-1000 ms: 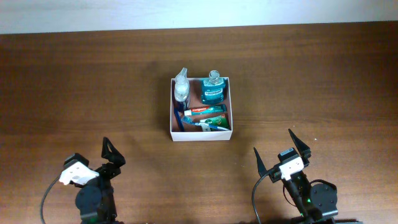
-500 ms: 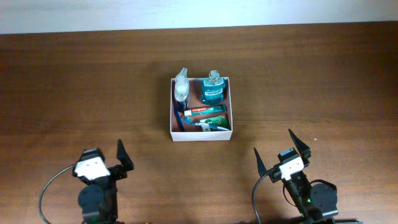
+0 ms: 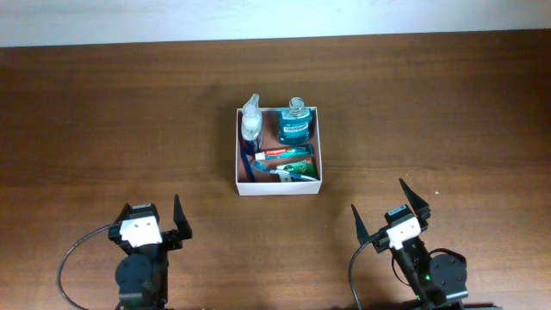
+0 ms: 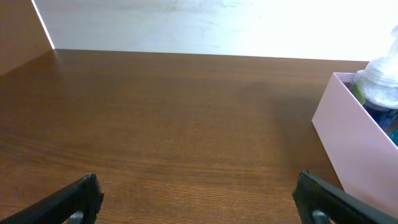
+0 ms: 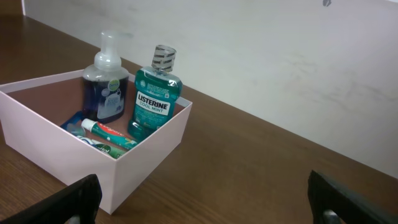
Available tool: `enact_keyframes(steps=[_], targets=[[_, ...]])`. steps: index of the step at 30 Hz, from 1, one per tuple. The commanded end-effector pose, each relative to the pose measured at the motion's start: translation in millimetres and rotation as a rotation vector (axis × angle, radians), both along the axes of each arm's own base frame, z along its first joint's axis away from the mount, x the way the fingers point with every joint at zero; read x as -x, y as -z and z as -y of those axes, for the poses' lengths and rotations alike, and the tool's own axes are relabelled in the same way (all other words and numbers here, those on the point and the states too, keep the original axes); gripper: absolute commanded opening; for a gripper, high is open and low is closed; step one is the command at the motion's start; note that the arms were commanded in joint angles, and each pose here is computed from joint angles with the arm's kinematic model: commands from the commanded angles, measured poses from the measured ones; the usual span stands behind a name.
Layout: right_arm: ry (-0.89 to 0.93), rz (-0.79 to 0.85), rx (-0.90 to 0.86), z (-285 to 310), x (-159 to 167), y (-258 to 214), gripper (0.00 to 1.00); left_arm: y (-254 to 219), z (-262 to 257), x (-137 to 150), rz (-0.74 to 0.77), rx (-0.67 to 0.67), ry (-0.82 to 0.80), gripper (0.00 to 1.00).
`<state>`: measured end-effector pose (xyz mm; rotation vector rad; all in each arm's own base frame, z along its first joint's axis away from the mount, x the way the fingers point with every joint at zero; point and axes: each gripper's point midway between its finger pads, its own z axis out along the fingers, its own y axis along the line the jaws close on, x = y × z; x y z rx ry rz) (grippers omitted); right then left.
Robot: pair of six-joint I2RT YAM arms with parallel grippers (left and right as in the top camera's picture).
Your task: Pack container
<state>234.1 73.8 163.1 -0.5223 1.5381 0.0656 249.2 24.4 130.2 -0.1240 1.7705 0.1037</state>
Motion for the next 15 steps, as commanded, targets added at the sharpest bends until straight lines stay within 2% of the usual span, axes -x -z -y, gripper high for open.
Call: enact_keyframes(steps=[1, 15], targets=[[-0.013, 0.001, 0.001, -1.4, 1.0, 1.2, 0.98, 1.2, -1.2, 0.6, 0.000, -0.021, -0.004, 0.99], [-0.013, 0.001, 0.001, -1.4, 1.0, 1.2, 0.98, 1.5, -1.2, 0.6, -0.001, -0.021, -0.004, 0.99]])
